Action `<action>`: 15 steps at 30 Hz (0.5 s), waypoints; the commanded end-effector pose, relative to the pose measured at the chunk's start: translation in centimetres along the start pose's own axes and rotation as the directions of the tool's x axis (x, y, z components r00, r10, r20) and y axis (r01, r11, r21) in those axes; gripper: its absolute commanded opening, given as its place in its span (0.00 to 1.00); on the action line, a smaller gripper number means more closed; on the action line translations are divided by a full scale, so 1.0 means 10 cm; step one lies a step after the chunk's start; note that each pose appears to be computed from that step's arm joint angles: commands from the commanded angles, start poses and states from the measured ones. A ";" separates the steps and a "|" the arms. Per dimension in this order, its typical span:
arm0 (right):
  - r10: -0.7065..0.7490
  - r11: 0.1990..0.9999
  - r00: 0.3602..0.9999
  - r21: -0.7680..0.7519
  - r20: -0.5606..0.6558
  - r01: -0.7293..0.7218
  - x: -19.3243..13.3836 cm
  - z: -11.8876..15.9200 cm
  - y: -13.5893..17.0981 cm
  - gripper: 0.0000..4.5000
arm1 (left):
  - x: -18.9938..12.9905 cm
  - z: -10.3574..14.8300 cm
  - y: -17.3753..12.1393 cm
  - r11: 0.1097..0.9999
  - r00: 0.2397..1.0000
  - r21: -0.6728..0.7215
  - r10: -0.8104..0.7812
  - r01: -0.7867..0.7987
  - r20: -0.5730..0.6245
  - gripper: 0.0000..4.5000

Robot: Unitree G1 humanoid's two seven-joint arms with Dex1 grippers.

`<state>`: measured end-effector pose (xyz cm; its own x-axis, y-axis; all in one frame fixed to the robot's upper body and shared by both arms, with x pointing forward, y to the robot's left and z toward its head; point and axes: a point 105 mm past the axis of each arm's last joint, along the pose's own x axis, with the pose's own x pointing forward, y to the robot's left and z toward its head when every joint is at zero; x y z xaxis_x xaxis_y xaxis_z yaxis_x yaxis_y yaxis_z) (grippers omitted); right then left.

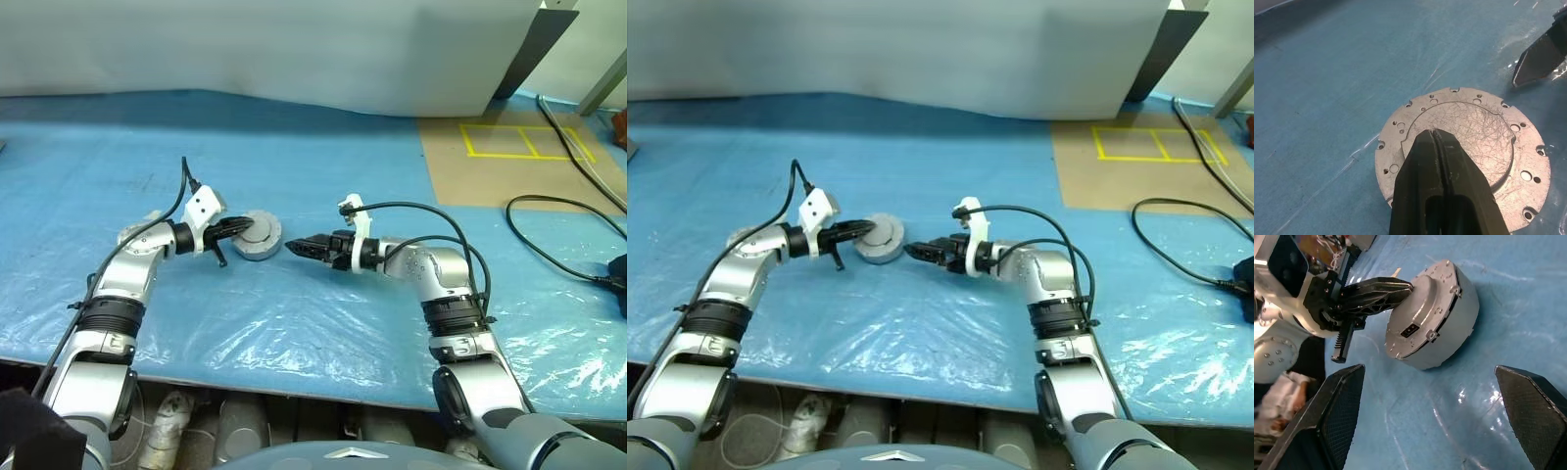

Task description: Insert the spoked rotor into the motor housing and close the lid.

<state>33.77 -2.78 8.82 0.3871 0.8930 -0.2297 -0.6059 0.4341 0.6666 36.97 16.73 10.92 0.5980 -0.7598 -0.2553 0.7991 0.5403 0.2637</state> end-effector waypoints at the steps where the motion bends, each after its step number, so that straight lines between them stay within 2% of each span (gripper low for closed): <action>1: -0.005 0.998 1.000 0.064 0.024 0.003 0.05 0.09 0.00 0.99 | -0.01 -0.04 0.01 1.000 1.000 0.002 0.000 0.000 -0.020 0.00; 8: -0.047 0.982 0.999 0.182 0.007 0.045 0.21 0.05 -0.10 0.99 | -0.02 -0.03 0.04 1.000 1.000 0.006 0.009 -0.009 -0.022 0.00; 15: 0.041 0.973 0.999 0.227 -0.035 -0.033 0.48 0.00 0.14 0.99 | -0.03 -0.04 0.04 1.000 1.000 0.005 0.014 -0.014 -0.023 0.00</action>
<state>35.14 1.02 8.42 0.3702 0.9013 -0.2250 -0.4384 0.3830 0.8131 37.19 16.86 11.01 0.6032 -0.7560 -0.2542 0.7952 0.5453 0.2652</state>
